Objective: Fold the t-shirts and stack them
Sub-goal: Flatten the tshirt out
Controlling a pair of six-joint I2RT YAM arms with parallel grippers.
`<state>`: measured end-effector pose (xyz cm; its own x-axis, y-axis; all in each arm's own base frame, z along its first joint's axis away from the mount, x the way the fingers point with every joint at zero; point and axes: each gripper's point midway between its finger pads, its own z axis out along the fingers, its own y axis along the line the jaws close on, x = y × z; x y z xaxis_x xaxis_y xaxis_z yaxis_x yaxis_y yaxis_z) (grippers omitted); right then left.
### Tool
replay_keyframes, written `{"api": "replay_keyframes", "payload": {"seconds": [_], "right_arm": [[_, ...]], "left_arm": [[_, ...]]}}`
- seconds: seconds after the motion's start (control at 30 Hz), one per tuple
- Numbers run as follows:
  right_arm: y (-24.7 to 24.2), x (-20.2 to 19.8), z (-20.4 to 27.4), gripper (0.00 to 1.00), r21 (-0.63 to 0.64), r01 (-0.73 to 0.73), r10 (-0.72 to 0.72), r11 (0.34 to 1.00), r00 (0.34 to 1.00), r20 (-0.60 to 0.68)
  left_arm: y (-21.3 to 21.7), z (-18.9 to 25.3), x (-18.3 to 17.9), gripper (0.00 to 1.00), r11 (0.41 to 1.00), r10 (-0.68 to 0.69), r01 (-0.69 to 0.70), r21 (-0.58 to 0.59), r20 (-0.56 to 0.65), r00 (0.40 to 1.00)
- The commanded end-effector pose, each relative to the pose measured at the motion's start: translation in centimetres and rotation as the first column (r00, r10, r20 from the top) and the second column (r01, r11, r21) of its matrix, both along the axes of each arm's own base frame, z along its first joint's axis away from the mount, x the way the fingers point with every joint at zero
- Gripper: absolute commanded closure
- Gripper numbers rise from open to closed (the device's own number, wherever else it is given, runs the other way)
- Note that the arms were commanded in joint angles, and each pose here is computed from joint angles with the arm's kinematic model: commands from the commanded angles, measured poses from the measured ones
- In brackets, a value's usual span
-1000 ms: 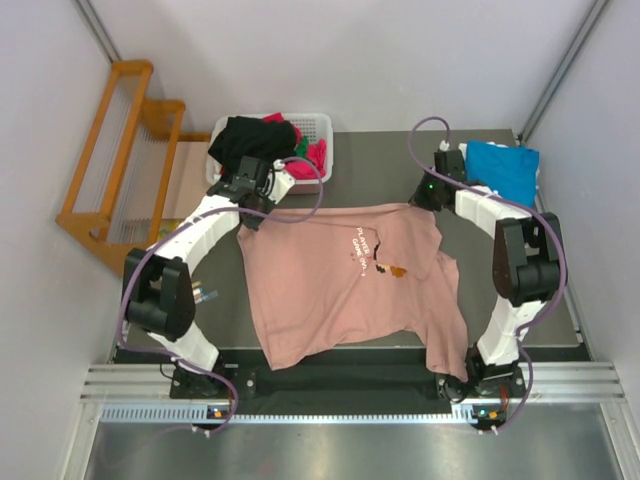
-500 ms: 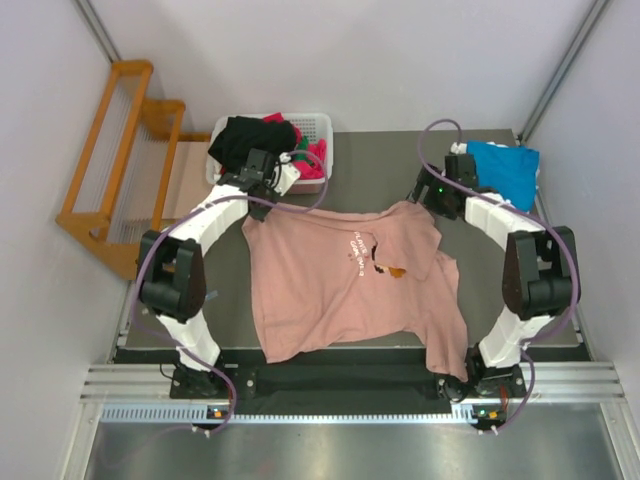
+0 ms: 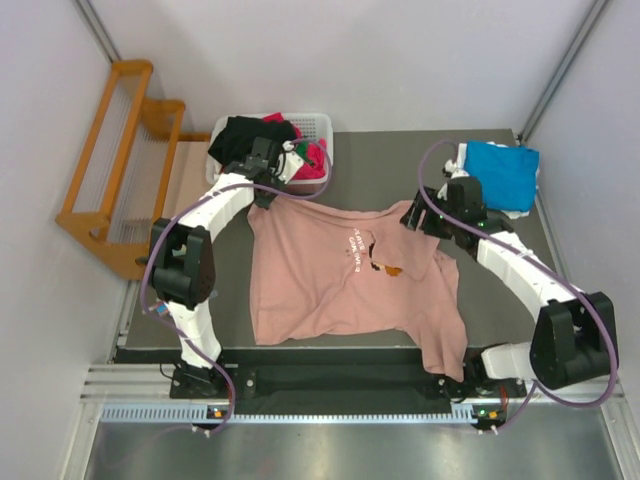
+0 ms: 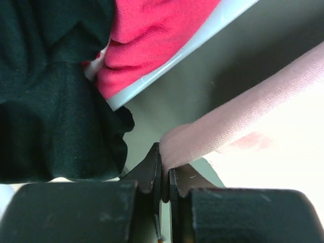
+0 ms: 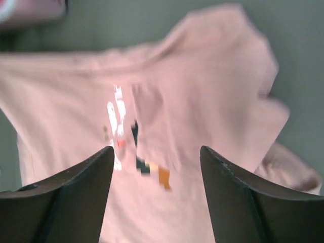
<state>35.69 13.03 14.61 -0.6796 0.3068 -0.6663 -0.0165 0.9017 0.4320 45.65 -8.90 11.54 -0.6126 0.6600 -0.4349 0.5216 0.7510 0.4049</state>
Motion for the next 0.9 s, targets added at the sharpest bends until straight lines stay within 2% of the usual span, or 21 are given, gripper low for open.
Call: {"api": "replay_keyframes", "payload": {"seconds": [0.0, 0.2, 0.43, 0.87], "right_arm": [[1.5, -4.1, -1.2, 0.35, 0.034, -0.074, 0.076, 0.997, 0.996, -0.052], [1.8, -7.7, -4.8, 0.37, 0.001, -0.111, 0.110, 0.994, 0.983, -0.149], [1.8, -9.5, -6.3, 0.40, -0.003, -0.116, 0.113, 0.993, 0.974, -0.196], [0.2, -9.8, -9.3, 0.39, -0.094, -0.038, 0.013, 0.995, 0.965, -0.260]], "left_arm": [[0.0, 2.0, -0.2, 1.00, 0.998, 0.030, -0.028, -0.047, 0.042, 0.999], [-0.1, 2.7, -0.9, 1.00, 0.997, 0.029, -0.027, -0.067, 0.040, 0.999], [-0.1, 2.5, -2.1, 1.00, 0.996, 0.034, -0.031, -0.085, 0.030, 0.999], [-0.3, 3.3, -3.5, 1.00, 0.992, 0.029, -0.025, -0.126, 0.027, 0.999]]}}
